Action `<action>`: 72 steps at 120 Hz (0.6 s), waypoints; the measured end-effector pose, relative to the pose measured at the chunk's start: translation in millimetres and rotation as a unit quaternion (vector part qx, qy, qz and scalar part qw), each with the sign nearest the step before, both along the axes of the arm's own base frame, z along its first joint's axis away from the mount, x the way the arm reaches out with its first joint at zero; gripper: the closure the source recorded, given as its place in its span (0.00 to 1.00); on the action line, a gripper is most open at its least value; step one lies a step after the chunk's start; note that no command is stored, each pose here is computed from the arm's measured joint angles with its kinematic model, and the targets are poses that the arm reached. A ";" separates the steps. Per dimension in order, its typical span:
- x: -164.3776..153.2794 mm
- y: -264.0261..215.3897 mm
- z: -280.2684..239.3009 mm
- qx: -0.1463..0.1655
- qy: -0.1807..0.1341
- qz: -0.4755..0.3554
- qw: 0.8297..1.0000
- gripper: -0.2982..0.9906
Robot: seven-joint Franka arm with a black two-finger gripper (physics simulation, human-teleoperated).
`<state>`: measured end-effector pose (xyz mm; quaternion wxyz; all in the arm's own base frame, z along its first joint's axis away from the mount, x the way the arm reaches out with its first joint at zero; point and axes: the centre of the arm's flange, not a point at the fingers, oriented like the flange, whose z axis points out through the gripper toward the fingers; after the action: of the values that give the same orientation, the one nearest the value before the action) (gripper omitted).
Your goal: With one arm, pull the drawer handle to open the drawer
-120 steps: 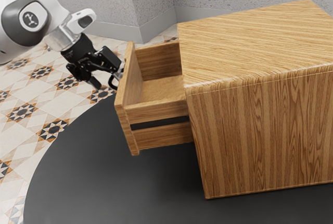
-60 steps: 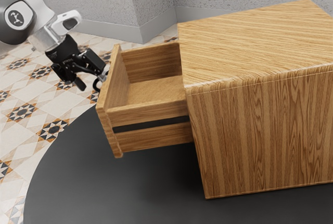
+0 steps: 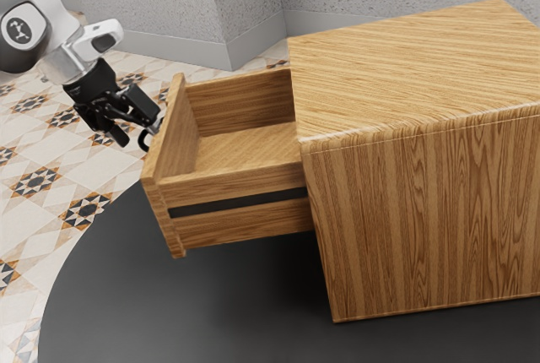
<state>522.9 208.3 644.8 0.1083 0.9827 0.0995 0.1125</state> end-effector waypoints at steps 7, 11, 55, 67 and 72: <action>-1.2 0.8 1.2 0.002 -0.002 -0.004 1.000 0.23; -2.7 1.8 3.0 0.003 -0.003 -0.006 1.000 0.23; -19.8 30.3 9.3 0.014 -0.009 -0.009 1.000 0.23; -26.7 39.7 12.8 0.018 -0.012 -0.006 1.000 0.23; -29.1 38.1 18.9 0.019 -0.018 -0.009 1.000 0.23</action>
<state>493.8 246.4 663.7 0.0924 0.9832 0.0868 0.1313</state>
